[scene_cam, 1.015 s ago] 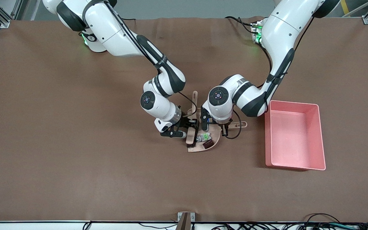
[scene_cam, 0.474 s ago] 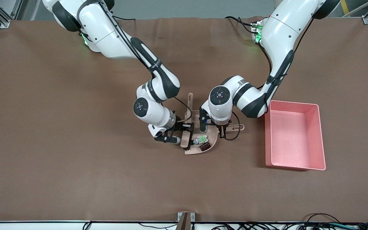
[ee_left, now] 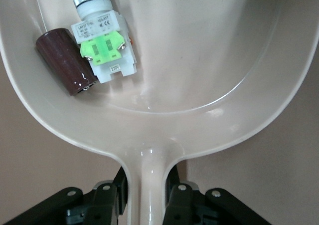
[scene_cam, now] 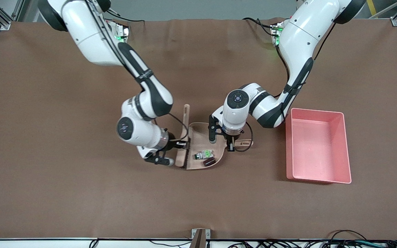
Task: Clean e-waste and dump in bin
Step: 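Lift the dustpan with the left gripper while the right gripper withdraws the brush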
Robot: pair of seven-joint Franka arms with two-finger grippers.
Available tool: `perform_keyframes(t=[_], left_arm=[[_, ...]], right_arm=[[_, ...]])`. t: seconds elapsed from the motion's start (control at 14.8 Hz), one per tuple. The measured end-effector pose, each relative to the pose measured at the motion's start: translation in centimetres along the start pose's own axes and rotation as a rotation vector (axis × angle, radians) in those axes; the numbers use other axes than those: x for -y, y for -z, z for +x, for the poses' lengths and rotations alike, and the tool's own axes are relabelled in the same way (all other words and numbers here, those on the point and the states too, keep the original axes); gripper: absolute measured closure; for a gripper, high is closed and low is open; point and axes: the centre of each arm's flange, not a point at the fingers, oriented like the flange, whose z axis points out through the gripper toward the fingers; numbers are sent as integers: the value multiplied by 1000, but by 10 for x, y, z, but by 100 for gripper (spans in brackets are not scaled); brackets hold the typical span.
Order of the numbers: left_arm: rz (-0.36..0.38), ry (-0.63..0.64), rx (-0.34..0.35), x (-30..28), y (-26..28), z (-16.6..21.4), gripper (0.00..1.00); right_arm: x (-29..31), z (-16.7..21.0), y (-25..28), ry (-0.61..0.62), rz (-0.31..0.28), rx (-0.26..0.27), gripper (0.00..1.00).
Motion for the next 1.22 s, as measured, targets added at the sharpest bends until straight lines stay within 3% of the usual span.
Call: perform_keyframes(t=[0.27, 0.61, 0.74, 1.02, 1.22], left_arm=[[12, -7, -21, 0, 7, 10, 67], [55, 12, -86, 21, 41, 21, 67], [49, 29, -102, 33, 63, 15, 67], [-13, 25, -73, 77, 124, -39, 67], [-25, 19, -59, 113, 156, -114, 67]], right_arm=[[-69, 32, 64, 6, -74, -10, 57], [-151, 31, 98, 23, -261, -45, 57], [-190, 27, 110, 3, -303, -68, 57], [-249, 1, 116, -4, -346, -129, 57], [-287, -11, 115, 19, -357, -143, 57]])
